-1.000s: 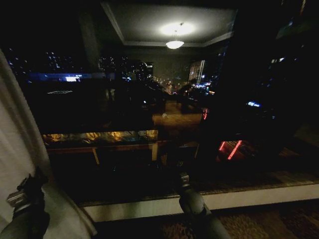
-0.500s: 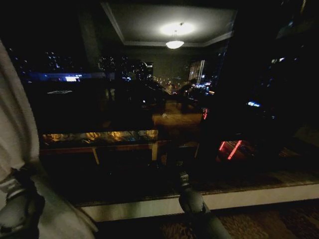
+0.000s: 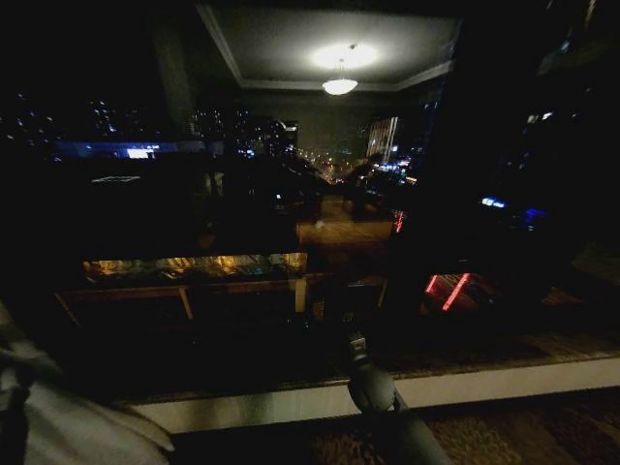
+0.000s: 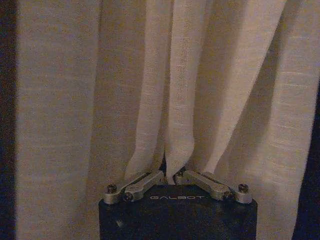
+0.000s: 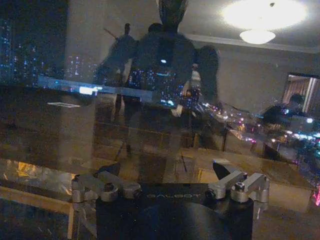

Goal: Open the curtains by pulling them apart, changing their state from closed to fully open.

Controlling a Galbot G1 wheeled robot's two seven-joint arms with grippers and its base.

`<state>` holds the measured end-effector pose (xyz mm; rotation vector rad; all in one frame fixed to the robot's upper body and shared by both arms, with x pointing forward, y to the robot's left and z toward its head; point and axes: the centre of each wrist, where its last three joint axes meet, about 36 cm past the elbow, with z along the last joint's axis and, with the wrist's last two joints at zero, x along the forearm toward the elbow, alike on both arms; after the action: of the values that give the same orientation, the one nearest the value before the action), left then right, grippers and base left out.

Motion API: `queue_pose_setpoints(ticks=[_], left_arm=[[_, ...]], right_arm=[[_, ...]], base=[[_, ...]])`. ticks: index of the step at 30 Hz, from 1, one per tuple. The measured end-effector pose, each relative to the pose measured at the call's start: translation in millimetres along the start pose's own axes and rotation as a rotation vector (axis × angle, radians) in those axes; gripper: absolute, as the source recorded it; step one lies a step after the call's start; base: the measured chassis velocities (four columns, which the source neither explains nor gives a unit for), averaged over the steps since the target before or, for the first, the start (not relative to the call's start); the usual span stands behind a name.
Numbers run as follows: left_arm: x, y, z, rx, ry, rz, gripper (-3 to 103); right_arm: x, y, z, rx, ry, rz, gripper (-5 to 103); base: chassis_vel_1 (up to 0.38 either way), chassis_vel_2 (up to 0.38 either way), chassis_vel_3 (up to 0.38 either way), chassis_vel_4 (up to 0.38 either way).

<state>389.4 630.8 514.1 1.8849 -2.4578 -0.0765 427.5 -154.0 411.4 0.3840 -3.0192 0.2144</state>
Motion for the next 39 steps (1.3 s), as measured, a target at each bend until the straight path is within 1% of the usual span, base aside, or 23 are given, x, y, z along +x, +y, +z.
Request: queue_pose_setpoints(ticks=[1,5,8,12,16,17,18,19,20,22,23,24,25,26,27,28,29,31,32,33,35,36,39], left_arm=[[-9.3,3.8,0.6,-0.003,0.010,-0.025,0],[-25.5,14.7,4.9,-0.012,0.029,-0.068,0],[-29.0,19.5,9.2,-0.017,0.036,-0.081,0],[-27.9,21.5,13.8,-0.023,0.041,-0.081,0],[-13.1,17.4,16.8,-0.031,0.035,-0.032,0],[1.5,14.9,16.1,-0.042,0.028,0.047,1],[9.4,13.6,16.4,-0.047,0.021,0.082,1],[9.4,13.6,16.4,-0.047,0.021,0.082,1],[27.9,11.0,17.4,-0.061,0.002,0.149,7],[57.5,9.5,20.5,-0.072,-0.014,0.222,17],[72.0,10.6,22.5,-0.078,-0.014,0.246,23],[72.0,10.6,22.5,-0.078,-0.014,0.246,23],[96.5,14.9,25.7,-0.085,-0.012,0.290,28],[96.5,14.9,25.7,-0.085,-0.012,0.290,28],[117.8,20.1,27.1,-0.091,-0.014,0.329,33],[163.4,33.6,22.7,-0.088,-0.038,0.446,44],[169.3,35.6,21.7,-0.086,-0.041,0.466,49],[195.7,43.1,15.9,-0.082,-0.055,0.576,60],[195.7,43.1,15.9,-0.082,-0.055,0.576,60],[207.6,45.4,13.4,-0.080,-0.061,0.634,60],[228.3,50.3,11.4,-0.059,-0.062,0.762,71],[228.3,50.3,11.4,-0.059,-0.062,0.762,71],[237.9,57.2,22.2,-0.018,-0.072,0.945,87]], right_arm=[[-0.9,0.2,0.2,-0.001,0.000,-0.002,100],[-2.2,0.0,0.9,0.000,0.001,-0.007,100],[-2.7,0.5,1.1,-0.001,0.001,-0.009,100],[-3.0,2.4,0.9,-0.005,0.000,-0.011,100],[-2.4,3.8,0.1,-0.007,-0.002,-0.014,100],[-1.6,4.2,-0.2,-0.007,-0.003,-0.014,100],[-1.1,4.3,-0.2,-0.007,-0.003,-0.014,100],[-1.1,4.3,-0.2,-0.007,-0.003,-0.014,100],[-0.5,4.4,0.3,-0.007,-0.002,-0.013,100],[0.6,4.6,0.5,-0.008,0.001,-0.011,100],[1.1,4.5,0.5,-0.008,0.001,-0.009,100],[1.1,4.5,0.5,-0.008,0.001,-0.009,100],[1.4,3.9,0.2,-0.009,0.002,-0.005,100],[1.4,3.9,0.2,-0.009,0.002,-0.005,100],[1.6,3.2,-0.1,-0.010,0.003,0.002,100],[1.9,1.1,-1.1,-0.013,0.004,0.015,100],[2.0,0.7,-1.1,-0.014,0.004,0.016,100],[1.9,-1.5,-1.5,-0.020,0.007,0.025,100],[1.9,-1.5,-1.5,-0.020,0.007,0.025,100],[1.8,-2.0,-2.5,-0.026,0.010,0.029,100],[1.4,-3.3,-6.9,-0.038,0.016,0.051,100],[1.4,-3.3,-6.9,-0.038,0.016,0.051,100],[2.7,-5.0,-12.6,-0.054,0.023,0.092,100]], base=[[0.000,0.000,0.000,0.000],[0.000,0.000,0.000,0.000],[0.000,0.000,0.000,0.000],[0.000,0.000,0.000,0.000],[0.000,0.000,0.000,0.000],[0.000,0.000,0.000,0.000],[0.000,0.000,0.000,0.000],[0.000,0.000,0.000,0.000],[0.000,0.000,0.000,0.000],[0.000,0.000,0.000,0.000],[0.000,0.000,0.000,0.000],[0.000,0.000,0.000,0.000],[0.000,0.000,0.000,0.000],[0.000,0.000,0.000,0.000],[0.000,0.000,0.000,0.000],[0.000,0.000,0.000,0.000],[0.000,0.000,0.000,0.000],[0.000,0.000,0.000,0.000],[0.000,0.000,0.000,0.000],[0.000,0.000,0.000,0.000],[0.000,0.000,0.000,0.000],[0.000,0.000,0.000,0.000],[0.000,0.000,0.000,0.000]])
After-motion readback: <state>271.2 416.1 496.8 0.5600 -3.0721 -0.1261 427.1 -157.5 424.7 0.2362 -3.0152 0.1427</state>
